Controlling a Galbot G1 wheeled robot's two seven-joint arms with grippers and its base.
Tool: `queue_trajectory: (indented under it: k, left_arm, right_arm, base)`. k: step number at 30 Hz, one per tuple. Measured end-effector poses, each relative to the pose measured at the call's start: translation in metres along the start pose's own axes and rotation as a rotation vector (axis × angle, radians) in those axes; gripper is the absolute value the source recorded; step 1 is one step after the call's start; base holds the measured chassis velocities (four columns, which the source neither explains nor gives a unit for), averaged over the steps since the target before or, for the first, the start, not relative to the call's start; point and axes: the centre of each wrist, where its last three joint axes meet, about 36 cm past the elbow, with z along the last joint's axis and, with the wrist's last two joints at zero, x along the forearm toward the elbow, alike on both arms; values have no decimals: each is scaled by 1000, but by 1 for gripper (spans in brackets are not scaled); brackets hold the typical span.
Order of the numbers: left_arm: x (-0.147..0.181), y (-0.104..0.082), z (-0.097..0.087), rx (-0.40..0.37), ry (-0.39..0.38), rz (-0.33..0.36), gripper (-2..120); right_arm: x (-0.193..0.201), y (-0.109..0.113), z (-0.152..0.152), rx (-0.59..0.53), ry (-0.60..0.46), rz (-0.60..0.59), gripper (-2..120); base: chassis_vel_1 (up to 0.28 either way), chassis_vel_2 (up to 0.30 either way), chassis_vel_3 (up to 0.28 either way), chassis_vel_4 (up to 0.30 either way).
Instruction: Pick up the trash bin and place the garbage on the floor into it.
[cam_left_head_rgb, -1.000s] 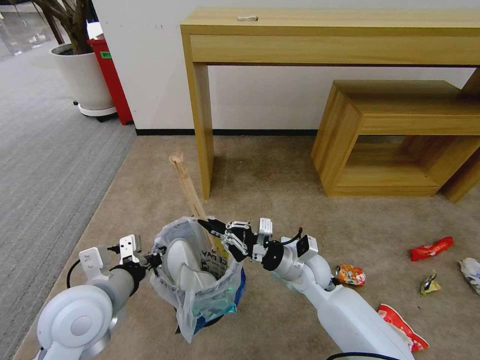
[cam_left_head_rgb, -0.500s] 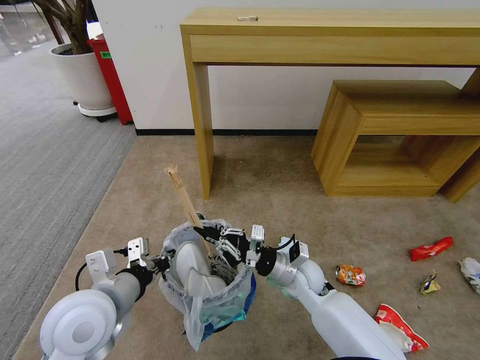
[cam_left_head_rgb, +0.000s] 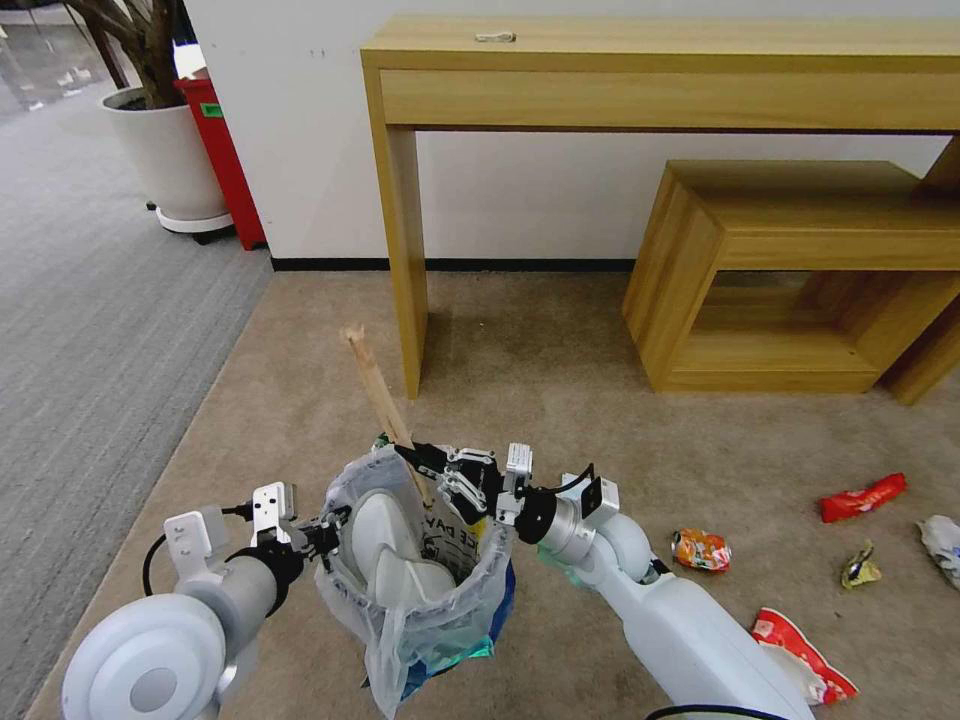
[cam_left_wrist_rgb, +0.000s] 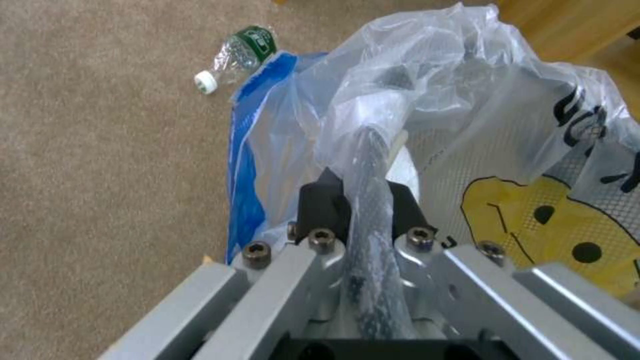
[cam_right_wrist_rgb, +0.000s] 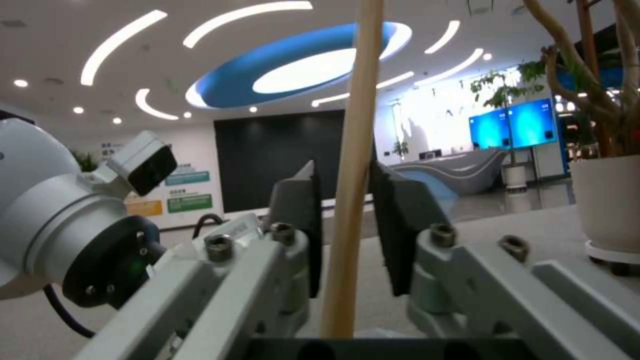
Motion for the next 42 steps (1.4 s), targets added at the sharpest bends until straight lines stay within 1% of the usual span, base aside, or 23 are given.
queue_trajectory:
  k: [2,3,6,7,10,11,13,14,15,18,21,22,23,25,26,28,29,33,35,37,38,41,42]
  left_arm:
    - [1,0,-1,0,-5,-1,2]
    - [1,0,-1,0,-5,-1,2]
    - [3,1,-5,2,-21,-3,2]
    - [3,1,-5,2,-21,-3,2]
    - [4,3,-10,10,-38,1,2]
    - [4,3,-10,10,-38,1,2]
    - [5,4,-15,13,-52,1,2]
    - [7,6,-18,15,-64,-2,2]
    - [7,6,-18,15,-64,-2,2]
    - [8,12,-26,18,-88,-18,2]
    - [7,16,-31,21,-103,-40,2]
    - [5,21,-36,24,-115,-66,2]
    - [5,21,-36,24,-115,-66,2]
    - [2,31,-43,28,-133,-115,2]
    - [2,31,-43,28,-133,-115,2]
    - [2,36,-48,30,-149,-151,2]
    - [2,36,-48,30,-149,-151,2]
    - [5,49,-61,30,-210,-252,2]
    - [6,51,-62,30,-216,-263,2]
    - [8,61,-68,31,-245,-314,2]
    - [8,61,-68,31,-245,-314,2]
    - [16,73,-79,40,-286,-361,2]
    - [16,73,-79,40,-286,-361,2]
  right_arm:
    - [3,0,-1,3,4,2,32]
    - [3,0,-1,3,4,2,32]
    - [10,1,-1,2,12,5,48]
    - [10,1,-1,2,12,5,48]
    - [14,5,2,-3,15,10,64]
    - [14,5,2,-3,15,10,64]
    - [15,7,2,-4,17,10,70]
    - [15,8,2,-3,17,8,78]
    - [15,8,2,-3,17,8,78]
    - [14,11,-2,5,11,0,92]
    - [13,12,-6,15,3,5,98]
    - [13,14,-10,23,-5,38,100]
    - [13,14,-10,23,-5,38,100]
    - [14,20,-18,40,-26,162,100]
    - [14,20,-18,40,-26,162,100]
    - [17,22,-25,66,-50,252,100]
    - [17,22,-25,66,-50,252,100]
    - [31,23,-46,161,-61,400,100]
    - [33,24,-48,169,-60,418,100]
    - [42,26,-53,235,-39,529,100]
    - [42,26,-53,235,-39,529,100]
    - [49,29,-52,284,-33,668,100]
    - [49,29,-52,284,-33,668,100]
  base:
    - [0,0,0,0]
    - [0,0,0,0]
    - [0,0,0,0]
    - [0,0,0,0]
    - [0,0,0,0]
    - [0,0,0,0]
    - [0,0,0,0]
    - [0,0,0,0]
    - [0,0,0,0]
    - [0,0,0,0]
    - [0,0,0,0]
    - [0,0,0,0]
    - [0,0,0,0]
    - [0,0,0,0]
    - [0,0,0,0]
    - [0,0,0,0]
    - [0,0,0,0]
    - [0,0,0,0]
    - [0,0,0,0]
    - [0,0,0,0]
    - [0,0,0,0]
    - [0,0,0,0]
    - [0,0,0,0]
